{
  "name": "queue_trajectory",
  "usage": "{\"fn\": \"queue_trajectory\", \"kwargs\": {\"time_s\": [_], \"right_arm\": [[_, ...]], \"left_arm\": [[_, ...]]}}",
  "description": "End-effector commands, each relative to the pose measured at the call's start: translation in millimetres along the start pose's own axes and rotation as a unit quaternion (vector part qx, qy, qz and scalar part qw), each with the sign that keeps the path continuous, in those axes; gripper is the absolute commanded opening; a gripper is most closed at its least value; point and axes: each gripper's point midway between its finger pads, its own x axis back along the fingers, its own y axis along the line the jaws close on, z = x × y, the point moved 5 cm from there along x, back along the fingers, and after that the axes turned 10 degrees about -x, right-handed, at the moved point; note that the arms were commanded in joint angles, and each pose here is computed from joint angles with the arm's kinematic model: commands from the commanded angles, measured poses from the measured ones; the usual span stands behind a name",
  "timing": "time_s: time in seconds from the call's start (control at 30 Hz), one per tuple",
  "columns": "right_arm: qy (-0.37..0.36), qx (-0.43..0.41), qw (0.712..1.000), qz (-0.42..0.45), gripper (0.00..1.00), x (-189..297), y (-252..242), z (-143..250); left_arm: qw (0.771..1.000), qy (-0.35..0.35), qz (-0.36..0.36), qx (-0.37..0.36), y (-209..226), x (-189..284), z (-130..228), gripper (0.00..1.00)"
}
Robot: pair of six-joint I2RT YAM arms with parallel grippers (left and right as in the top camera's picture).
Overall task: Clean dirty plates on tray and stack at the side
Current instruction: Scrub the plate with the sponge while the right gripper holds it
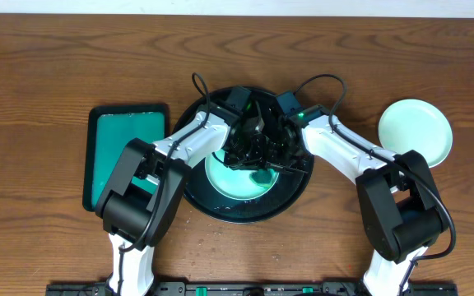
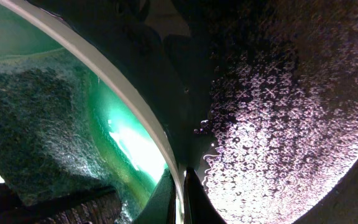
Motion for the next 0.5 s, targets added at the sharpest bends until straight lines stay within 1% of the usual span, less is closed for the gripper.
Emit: {"fn": "queue_trajectory", "kwargs": {"time_s": [0.0, 0.1, 0.17, 0.23, 0.37, 0.47], "right_arm": [[0.026, 0.0, 0.999, 0.033, 0.02, -21, -9, 12], [0.026, 0.0, 0.999, 0.032, 0.02, -21, -9, 12], [0.026, 0.0, 0.999, 0.032, 0.02, -21, -9, 12], [0.026, 0.0, 0.999, 0.032, 0.02, -21, -9, 12], [0.026, 0.0, 0.999, 0.032, 0.02, -21, -9, 12], [0.026, 0.0, 0.999, 0.032, 0.02, -21, -9, 12]], "left_arm": [[0.995, -0.031, -0.086, 0.04, 33, -7, -12, 0.07], [0.983, -0.059, -0.156, 0.08, 61, 5, -18, 0.07], [0.971, -0.075, -0.202, 0.107, 80, 15, -20, 0.07], [0.961, -0.082, -0.231, 0.13, 94, 23, -20, 0.07], [0.955, -0.085, -0.243, 0.15, 109, 33, -20, 0.07], [0.954, -0.09, -0.243, 0.15, 113, 40, -22, 0.07]]}}
